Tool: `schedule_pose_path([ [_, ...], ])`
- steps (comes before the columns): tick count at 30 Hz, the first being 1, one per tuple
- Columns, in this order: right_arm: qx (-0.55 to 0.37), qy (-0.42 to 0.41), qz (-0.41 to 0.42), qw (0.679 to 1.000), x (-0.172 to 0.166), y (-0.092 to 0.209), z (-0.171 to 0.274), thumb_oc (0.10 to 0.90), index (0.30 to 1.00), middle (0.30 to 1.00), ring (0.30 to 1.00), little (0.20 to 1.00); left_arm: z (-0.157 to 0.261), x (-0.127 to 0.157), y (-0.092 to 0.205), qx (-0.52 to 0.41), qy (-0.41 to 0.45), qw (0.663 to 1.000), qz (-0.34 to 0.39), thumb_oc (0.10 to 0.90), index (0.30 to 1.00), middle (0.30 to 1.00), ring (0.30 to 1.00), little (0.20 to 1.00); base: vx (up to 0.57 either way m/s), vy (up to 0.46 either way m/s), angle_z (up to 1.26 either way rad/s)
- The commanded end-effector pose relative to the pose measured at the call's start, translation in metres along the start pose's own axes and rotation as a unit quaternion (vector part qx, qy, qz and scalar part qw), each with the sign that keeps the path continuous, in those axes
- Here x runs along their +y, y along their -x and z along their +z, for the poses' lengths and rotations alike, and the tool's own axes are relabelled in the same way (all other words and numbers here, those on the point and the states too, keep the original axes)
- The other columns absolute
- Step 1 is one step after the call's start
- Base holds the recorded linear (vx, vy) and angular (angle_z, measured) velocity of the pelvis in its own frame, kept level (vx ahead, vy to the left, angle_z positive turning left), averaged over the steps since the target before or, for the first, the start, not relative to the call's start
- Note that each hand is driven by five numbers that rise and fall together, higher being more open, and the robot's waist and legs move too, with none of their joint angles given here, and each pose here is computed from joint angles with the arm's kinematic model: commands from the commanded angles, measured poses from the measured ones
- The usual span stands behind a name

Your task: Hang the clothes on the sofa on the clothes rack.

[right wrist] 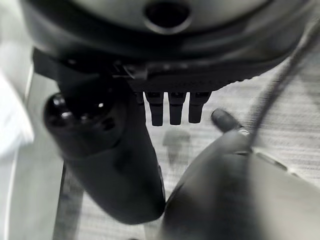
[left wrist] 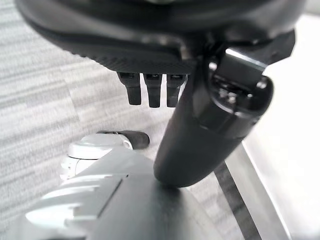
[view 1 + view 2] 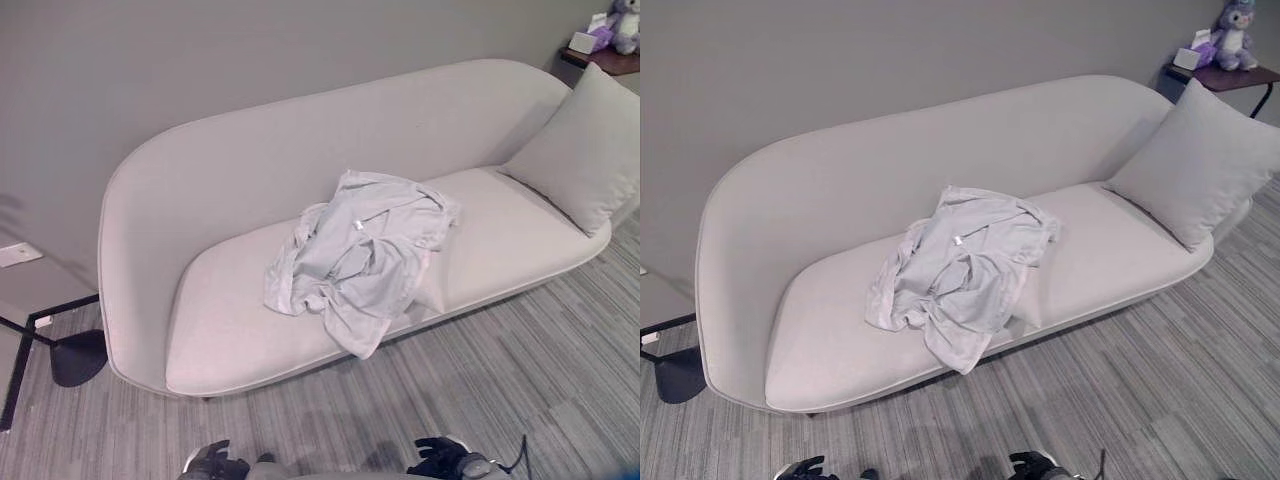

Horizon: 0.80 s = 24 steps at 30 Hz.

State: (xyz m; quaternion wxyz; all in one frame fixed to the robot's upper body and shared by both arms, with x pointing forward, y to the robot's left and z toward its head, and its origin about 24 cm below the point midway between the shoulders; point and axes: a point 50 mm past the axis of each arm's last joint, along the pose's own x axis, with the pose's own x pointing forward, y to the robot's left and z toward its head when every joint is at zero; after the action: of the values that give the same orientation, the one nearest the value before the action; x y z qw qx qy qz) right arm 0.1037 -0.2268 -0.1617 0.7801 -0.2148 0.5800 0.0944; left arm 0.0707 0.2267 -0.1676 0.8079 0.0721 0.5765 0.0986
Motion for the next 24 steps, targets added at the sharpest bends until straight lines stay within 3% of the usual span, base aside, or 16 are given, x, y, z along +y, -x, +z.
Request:
schedule_pose_path([
  [1, -0.026, 0.070, 0.008, 0.997, 0.018, -0.002, 0.021, 0.800, 0.900, 0.900, 0.900, 0.900, 0.038, 0.010, -0.004, -0.059, 0.098, 0.993, 0.033, 0.800, 0.900, 0.900, 0.900, 0.900, -0.10, -0.253, -0.22],
  [2, -0.026, 0.070, 0.007, 0.997, 0.018, -0.002, 0.021, 0.800, 0.900, 0.900, 0.900, 0.900, 0.038, 0.010, -0.004, -0.060, 0.098, 0.993, 0.033, 0.800, 0.900, 0.900, 0.900, 0.900, -0.16, -0.555, -0.26],
  [3, -0.042, 0.005, -0.031, 0.999, -0.001, -0.001, 0.025, 0.800, 0.900, 0.900, 0.900, 0.900, 0.031, 0.007, -0.003, -0.047, 0.123, 0.991, 0.030, 0.800, 0.900, 0.900, 0.900, 0.900, -0.11, -0.521, 0.04],
  [6, -0.051, -0.064, -0.072, 0.994, -0.023, 0.000, 0.029, 0.800, 0.900, 0.900, 0.900, 0.900, 0.012, 0.009, -0.002, -0.019, 0.175, 0.984, 0.037, 0.800, 0.900, 0.900, 0.900, 0.900, -0.08, -0.536, 0.26],
  [12, -0.122, -0.164, -0.146, 0.968, -0.056, 0.008, 0.057, 0.800, 0.900, 0.900, 0.900, 0.900, -0.003, 0.012, 0.001, 0.000, 0.172, 0.984, 0.046, 0.800, 0.900, 0.900, 0.900, 0.900, 0.01, -0.180, -0.18],
  [15, -0.137, -0.237, -0.158, 0.949, -0.071, 0.010, 0.076, 0.800, 0.900, 0.900, 0.900, 0.900, -0.030, -0.001, 0.006, 0.062, 0.168, 0.983, 0.029, 0.800, 0.900, 0.900, 0.900, 0.900, 0.11, -0.079, 0.05],
  [20, -0.148, -0.303, -0.079, 0.938, -0.042, 0.005, 0.091, 0.800, 0.900, 0.900, 0.900, 0.900, -0.037, -0.001, 0.007, 0.075, 0.103, 0.992, 0.003, 0.800, 0.900, 0.900, 0.900, 0.900, 0.21, -0.040, 0.10],
  [24, -0.178, -0.319, -0.036, 0.930, -0.022, 0.006, 0.115, 0.800, 0.900, 0.900, 0.900, 0.900, -0.008, -0.001, 0.001, 0.014, 0.020, 1.000, -0.013, 0.800, 0.900, 0.900, 0.900, 0.900, 0.13, 0.020, -0.15],
])
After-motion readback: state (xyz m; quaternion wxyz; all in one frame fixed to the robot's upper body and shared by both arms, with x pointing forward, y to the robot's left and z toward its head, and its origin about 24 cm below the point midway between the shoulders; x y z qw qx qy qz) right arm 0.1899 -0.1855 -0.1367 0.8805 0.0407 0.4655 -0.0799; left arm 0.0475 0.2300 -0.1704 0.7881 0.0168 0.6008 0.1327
